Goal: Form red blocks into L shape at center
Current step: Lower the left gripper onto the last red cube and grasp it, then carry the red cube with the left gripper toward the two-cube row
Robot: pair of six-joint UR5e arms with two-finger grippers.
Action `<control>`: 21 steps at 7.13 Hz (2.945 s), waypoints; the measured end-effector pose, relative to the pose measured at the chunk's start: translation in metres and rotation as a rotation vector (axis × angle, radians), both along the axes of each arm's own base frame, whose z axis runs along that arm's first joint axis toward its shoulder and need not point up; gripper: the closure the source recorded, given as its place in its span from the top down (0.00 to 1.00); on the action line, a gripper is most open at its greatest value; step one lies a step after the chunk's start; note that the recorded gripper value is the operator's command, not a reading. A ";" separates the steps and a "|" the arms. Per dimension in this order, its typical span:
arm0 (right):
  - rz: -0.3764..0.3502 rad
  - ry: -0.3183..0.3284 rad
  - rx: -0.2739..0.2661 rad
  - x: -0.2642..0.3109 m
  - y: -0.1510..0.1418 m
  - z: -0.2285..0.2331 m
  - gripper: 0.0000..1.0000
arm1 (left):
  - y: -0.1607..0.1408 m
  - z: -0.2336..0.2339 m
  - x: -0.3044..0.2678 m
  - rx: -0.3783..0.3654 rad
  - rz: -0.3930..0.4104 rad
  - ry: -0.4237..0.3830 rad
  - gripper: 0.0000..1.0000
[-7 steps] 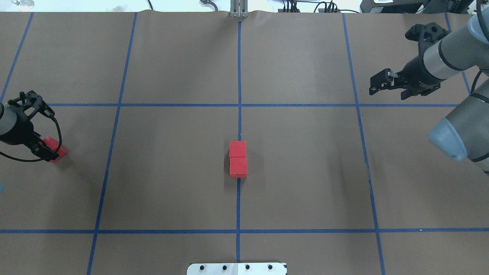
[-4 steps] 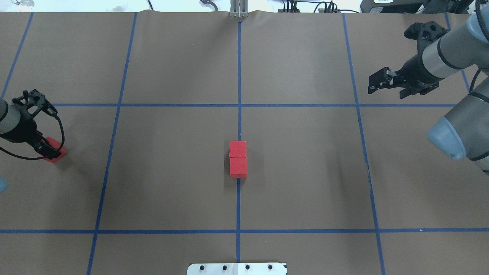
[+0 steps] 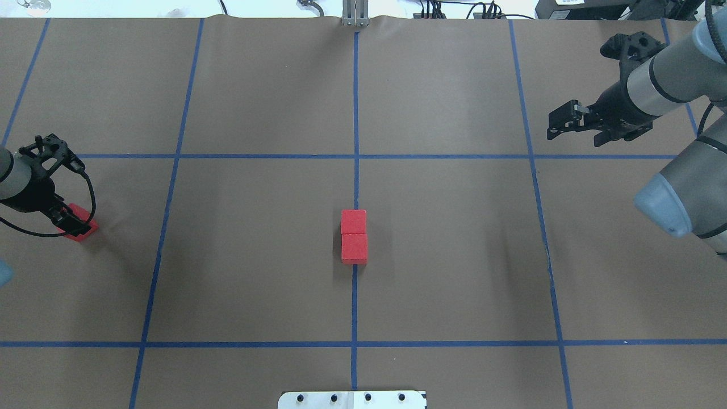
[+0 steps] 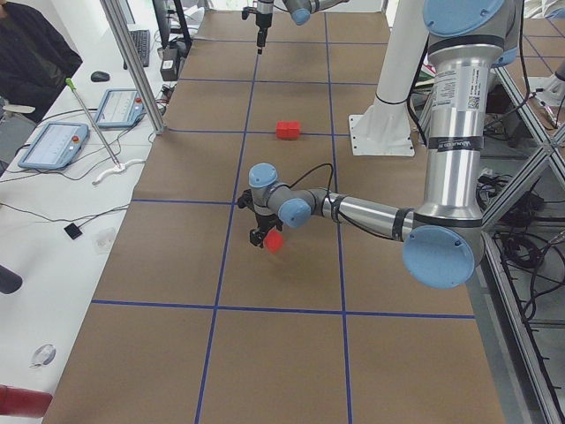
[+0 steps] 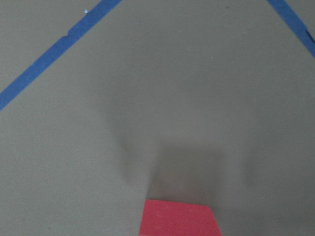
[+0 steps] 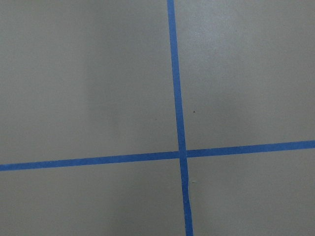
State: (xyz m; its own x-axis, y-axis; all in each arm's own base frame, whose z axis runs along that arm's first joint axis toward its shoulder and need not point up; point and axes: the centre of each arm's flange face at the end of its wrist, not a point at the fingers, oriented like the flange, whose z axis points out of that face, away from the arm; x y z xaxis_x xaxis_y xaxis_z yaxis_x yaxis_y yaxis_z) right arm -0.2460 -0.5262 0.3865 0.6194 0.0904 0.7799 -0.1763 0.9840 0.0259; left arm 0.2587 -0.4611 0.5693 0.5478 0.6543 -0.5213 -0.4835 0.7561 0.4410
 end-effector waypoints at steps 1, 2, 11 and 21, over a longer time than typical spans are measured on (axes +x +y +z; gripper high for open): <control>0.000 0.000 0.000 0.000 0.000 0.000 1.00 | -0.001 0.001 0.001 0.000 0.000 0.000 0.80; 0.000 0.000 0.001 0.000 0.000 0.000 1.00 | -0.002 0.002 0.002 -0.001 -0.001 0.000 0.28; -0.003 0.001 0.002 -0.002 0.001 0.000 1.00 | -0.046 -0.142 -0.010 -0.398 -0.405 -0.045 0.00; -0.003 0.004 0.000 -0.002 0.000 0.002 1.00 | -0.026 -0.345 0.255 -1.542 -1.461 -0.067 0.00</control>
State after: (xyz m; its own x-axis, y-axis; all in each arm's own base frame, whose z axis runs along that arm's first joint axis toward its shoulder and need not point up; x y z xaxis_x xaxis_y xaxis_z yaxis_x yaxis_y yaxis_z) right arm -0.2476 -0.5257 0.3886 0.6229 0.0882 0.7773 -0.1729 0.9846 0.0268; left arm 0.5142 -0.4871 0.2244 0.1746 -0.9833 -0.0518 0.6582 0.1557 -0.7366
